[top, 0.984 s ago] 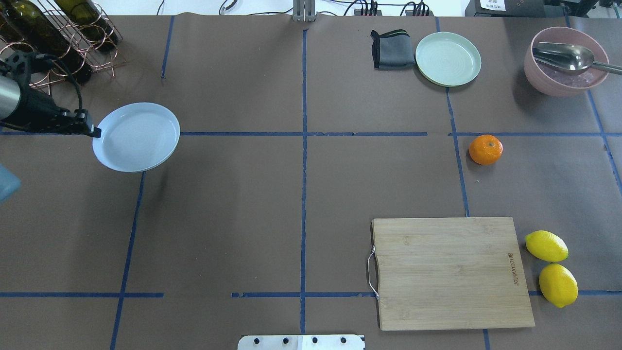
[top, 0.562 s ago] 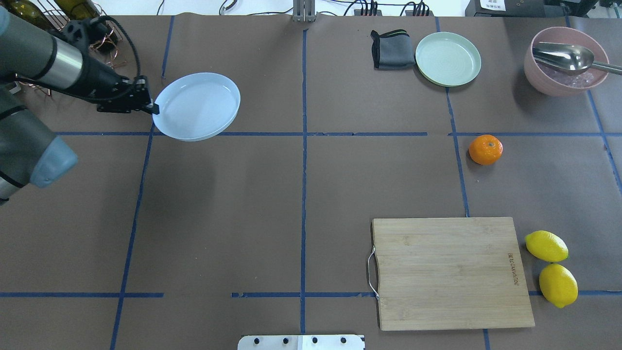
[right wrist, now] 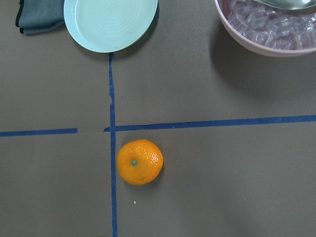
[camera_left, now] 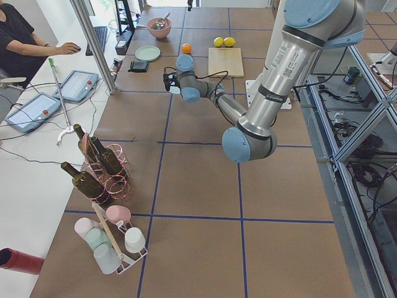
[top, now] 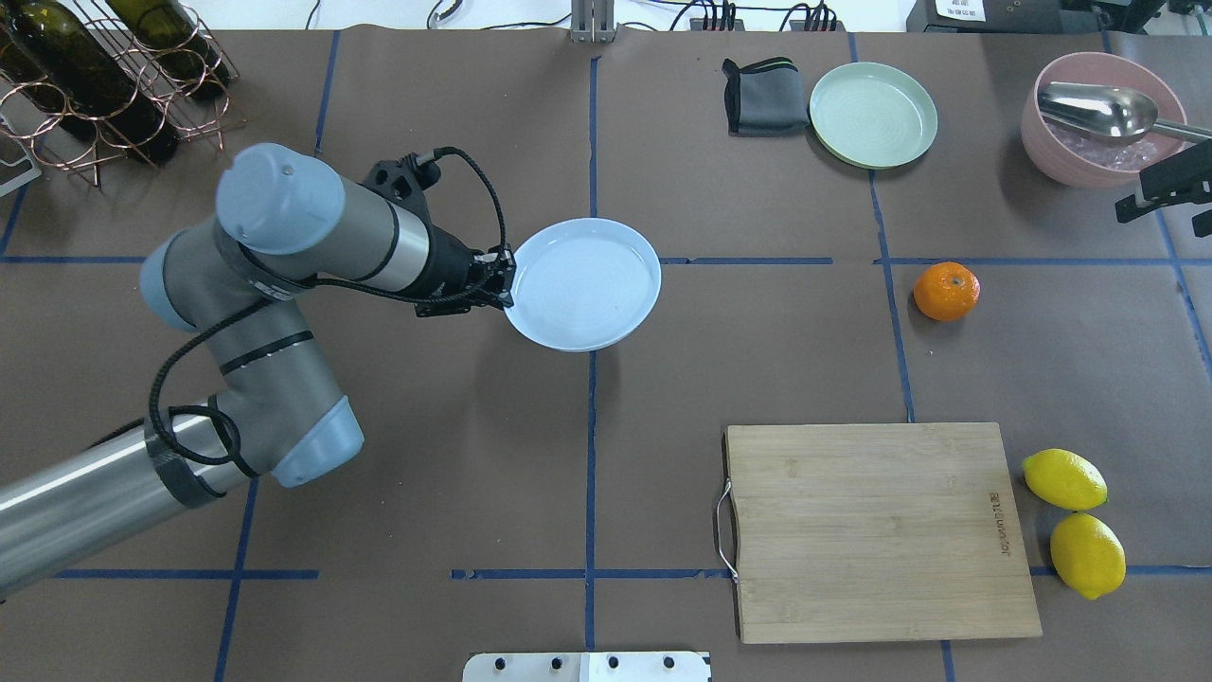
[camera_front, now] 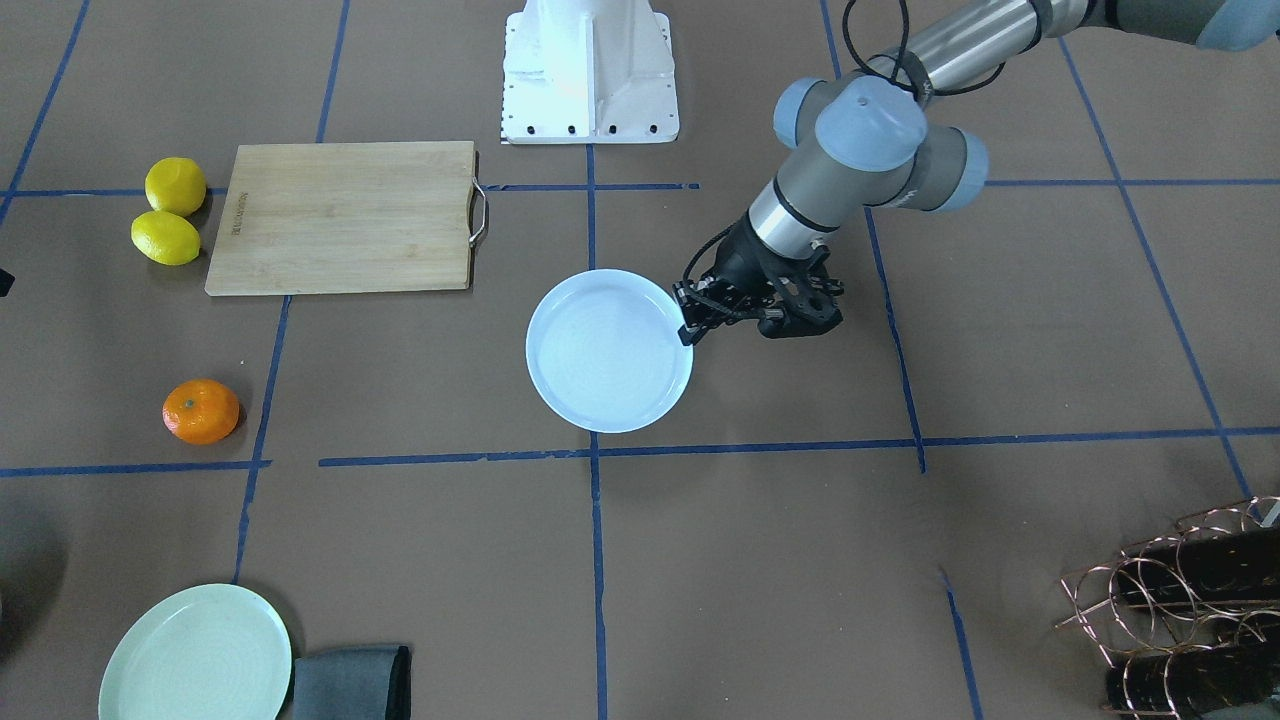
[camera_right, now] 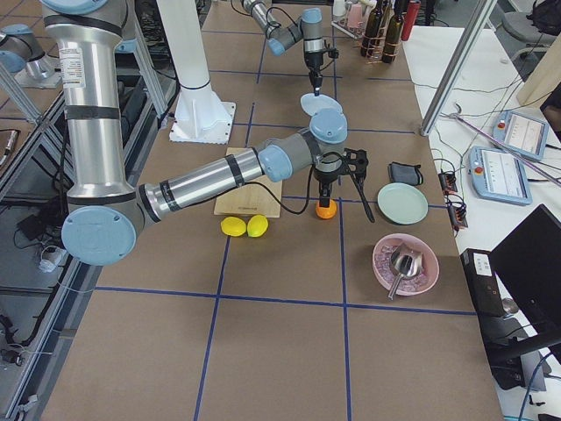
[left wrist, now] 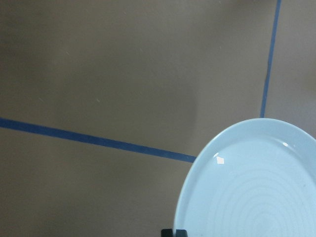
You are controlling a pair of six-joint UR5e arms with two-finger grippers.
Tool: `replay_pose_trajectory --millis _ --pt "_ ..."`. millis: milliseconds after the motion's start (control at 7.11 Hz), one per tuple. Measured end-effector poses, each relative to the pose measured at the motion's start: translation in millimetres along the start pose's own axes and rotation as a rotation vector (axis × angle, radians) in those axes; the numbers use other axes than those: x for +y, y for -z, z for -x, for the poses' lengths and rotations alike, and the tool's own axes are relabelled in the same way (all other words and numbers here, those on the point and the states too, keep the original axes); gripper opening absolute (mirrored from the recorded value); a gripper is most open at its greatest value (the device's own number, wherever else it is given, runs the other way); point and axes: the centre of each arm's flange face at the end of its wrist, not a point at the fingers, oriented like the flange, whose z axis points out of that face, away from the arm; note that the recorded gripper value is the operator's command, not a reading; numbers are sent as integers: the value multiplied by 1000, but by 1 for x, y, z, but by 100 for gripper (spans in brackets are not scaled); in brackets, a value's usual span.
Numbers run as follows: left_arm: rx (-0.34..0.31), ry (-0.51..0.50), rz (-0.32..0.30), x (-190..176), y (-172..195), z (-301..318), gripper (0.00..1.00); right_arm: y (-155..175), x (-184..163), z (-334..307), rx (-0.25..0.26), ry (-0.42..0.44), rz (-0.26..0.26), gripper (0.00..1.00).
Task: Pick orange to plate
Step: 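Slide the light blue plate with the left gripper toward the table center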
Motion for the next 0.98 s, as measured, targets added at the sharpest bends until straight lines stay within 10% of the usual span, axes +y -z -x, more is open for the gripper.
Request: replay_pose_trajectory --millis 422,703,984 --pt "-24 1 -32 16 -27 2 9 -6 1 5 3 1 5 100" --pt "-43 -36 -36 14 -33 9 100 -8 0 7 4 3 6 100" --pt "-42 -57 -40 13 -30 10 100 -14 1 11 9 3 15 100"
